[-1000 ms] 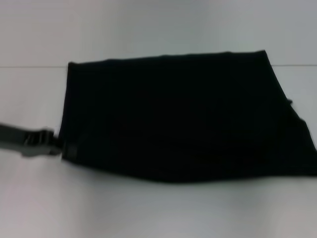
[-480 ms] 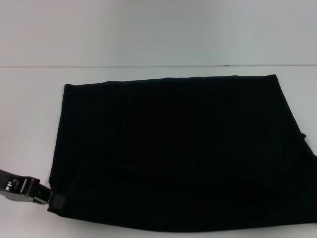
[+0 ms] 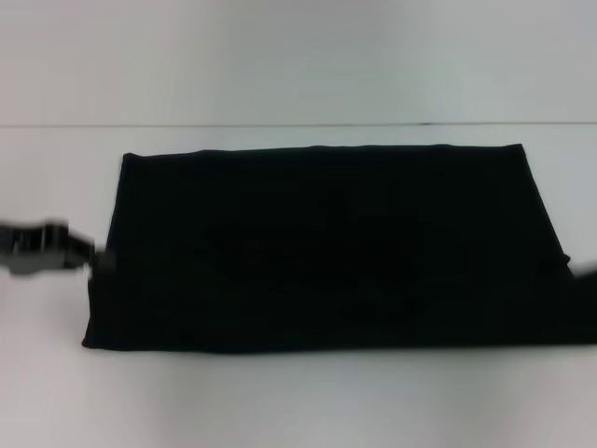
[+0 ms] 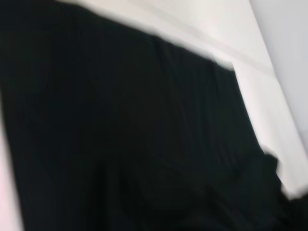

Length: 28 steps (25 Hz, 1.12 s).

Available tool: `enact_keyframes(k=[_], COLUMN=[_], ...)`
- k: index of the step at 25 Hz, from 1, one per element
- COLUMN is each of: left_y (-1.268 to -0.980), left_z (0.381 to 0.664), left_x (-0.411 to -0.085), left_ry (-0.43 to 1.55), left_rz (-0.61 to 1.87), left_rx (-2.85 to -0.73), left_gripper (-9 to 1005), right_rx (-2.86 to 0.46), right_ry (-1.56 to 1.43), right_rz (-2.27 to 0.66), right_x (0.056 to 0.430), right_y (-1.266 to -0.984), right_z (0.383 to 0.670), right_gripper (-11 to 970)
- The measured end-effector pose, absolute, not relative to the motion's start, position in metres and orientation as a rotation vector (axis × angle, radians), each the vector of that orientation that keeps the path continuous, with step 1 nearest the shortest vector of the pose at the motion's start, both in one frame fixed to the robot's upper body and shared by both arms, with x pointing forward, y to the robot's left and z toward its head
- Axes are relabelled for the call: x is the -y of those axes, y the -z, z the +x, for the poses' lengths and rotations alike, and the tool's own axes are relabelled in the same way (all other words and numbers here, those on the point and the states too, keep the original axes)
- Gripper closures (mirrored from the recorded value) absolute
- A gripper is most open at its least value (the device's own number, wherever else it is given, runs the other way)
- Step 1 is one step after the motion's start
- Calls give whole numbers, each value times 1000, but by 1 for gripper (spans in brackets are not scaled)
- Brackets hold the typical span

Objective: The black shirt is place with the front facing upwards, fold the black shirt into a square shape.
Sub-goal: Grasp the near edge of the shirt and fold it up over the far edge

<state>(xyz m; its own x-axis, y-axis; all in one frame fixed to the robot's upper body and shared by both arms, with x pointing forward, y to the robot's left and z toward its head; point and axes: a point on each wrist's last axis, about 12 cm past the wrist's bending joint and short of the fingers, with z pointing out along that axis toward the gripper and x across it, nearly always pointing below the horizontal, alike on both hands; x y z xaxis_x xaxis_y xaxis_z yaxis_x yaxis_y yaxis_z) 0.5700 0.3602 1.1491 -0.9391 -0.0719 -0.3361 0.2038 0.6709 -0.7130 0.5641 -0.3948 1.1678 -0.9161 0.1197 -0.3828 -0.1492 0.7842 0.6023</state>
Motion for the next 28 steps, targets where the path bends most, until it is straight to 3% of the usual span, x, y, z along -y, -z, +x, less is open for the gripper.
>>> enact_keyframes(k=[8, 12, 16, 22, 28], left_y=[-1147, -1146, -1150, -1161, -1158], left_z=[638, 664, 678, 688, 688], left_x=[-330, -303, -286, -285, -283], left_ry=[870, 743, 648, 616, 610], left_rz=[-130, -138, -122, -155, -153], left_rx=[-2452, -2444, -2446, -2383, -2392], left_gripper=[952, 950, 949, 946, 944], right_rx=[-2381, -2364, -2340, -2282, -2351], right_ry=[-719, -573, -487, -447, -499], right_rz=[181, 209, 205, 219, 164], right_x=[366, 347, 333, 326, 316], right_y=[-1154, -1140, -1135, -1143, -1138], right_z=[642, 664, 675, 687, 681], right_gripper=[936, 932, 929, 924, 919])
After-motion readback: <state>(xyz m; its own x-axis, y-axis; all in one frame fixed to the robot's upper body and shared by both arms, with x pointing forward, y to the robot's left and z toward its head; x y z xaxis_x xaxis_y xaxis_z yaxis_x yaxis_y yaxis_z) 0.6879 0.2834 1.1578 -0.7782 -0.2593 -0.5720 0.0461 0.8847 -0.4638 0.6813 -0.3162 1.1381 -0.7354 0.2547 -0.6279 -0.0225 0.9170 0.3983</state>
